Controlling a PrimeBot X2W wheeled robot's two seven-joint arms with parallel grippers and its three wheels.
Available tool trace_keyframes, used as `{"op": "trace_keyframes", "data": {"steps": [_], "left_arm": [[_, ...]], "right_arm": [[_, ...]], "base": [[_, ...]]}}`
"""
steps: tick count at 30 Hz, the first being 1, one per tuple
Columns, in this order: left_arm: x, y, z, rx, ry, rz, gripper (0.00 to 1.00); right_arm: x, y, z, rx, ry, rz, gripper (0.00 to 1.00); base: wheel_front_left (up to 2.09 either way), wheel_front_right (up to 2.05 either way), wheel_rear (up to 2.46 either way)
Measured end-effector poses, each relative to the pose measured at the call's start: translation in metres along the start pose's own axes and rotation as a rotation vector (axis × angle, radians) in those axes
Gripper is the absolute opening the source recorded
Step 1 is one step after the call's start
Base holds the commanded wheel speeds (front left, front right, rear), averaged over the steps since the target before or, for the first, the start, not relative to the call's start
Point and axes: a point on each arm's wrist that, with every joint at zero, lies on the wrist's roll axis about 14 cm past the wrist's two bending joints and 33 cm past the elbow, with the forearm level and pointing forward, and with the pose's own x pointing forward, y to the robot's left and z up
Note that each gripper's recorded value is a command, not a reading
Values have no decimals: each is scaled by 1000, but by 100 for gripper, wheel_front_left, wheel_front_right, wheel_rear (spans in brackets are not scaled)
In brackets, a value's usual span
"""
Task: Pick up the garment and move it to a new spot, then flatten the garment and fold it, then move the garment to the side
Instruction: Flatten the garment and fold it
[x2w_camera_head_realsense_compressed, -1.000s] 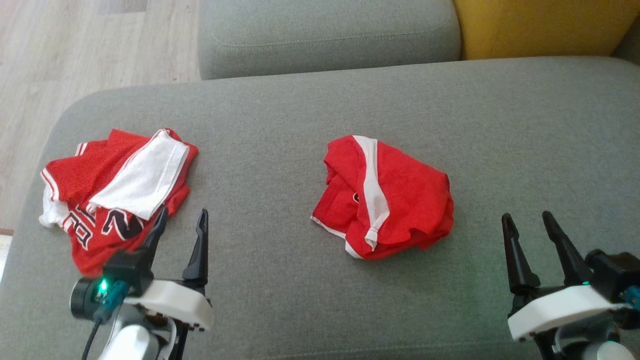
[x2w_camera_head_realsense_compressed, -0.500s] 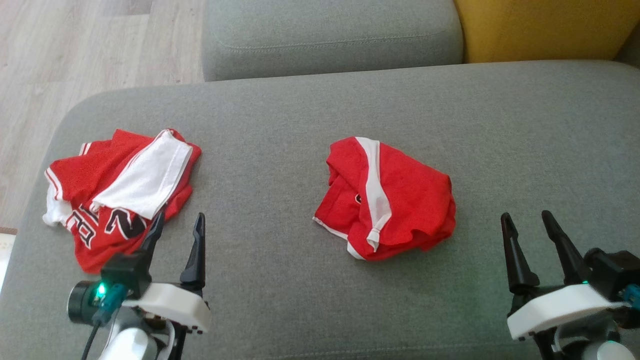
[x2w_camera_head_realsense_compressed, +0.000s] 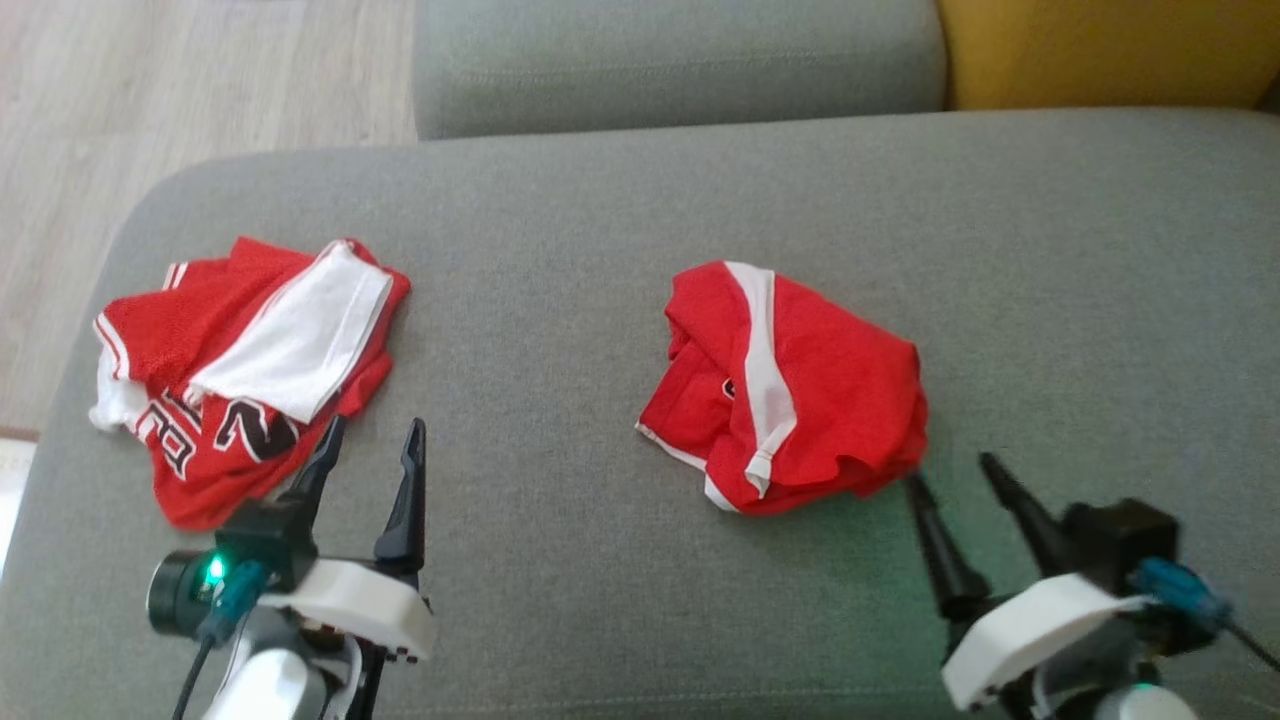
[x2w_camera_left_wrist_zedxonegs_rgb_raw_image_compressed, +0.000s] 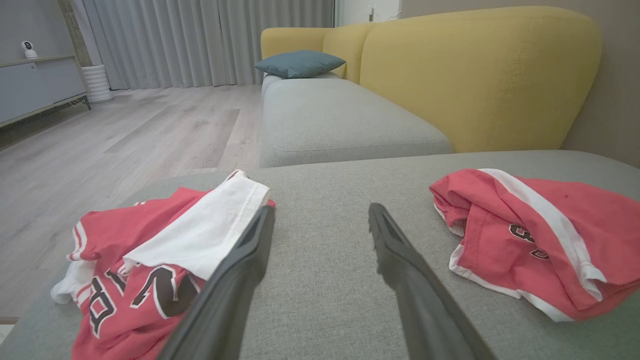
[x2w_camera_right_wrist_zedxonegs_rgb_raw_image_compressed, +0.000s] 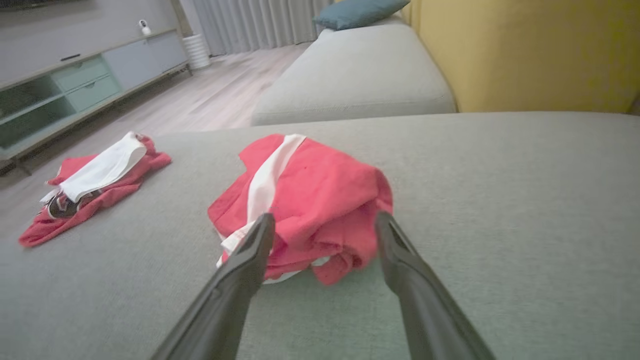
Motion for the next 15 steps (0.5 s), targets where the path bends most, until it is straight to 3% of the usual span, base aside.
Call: {"op": "trace_keyframes", "data": {"steps": [5, 13, 14, 15], "left_arm": [[13, -2, 0, 3, 1, -9, 100], [35, -5, -1, -1, -2, -19, 100], [37, -4, -3, 3, 3, -18, 100], [38, -4, -6, 3, 8, -17, 100]], "right_arm": [[13, 17, -21, -18, 99, 67, 100], [40, 12, -33, -60, 166, 84, 100], [43, 11, -36, -63, 179, 84, 89], [45, 11, -39, -63, 188, 85, 46]], "base": [[0, 0, 0], [0, 0, 0], [0, 0, 0], [0, 0, 0]]}}
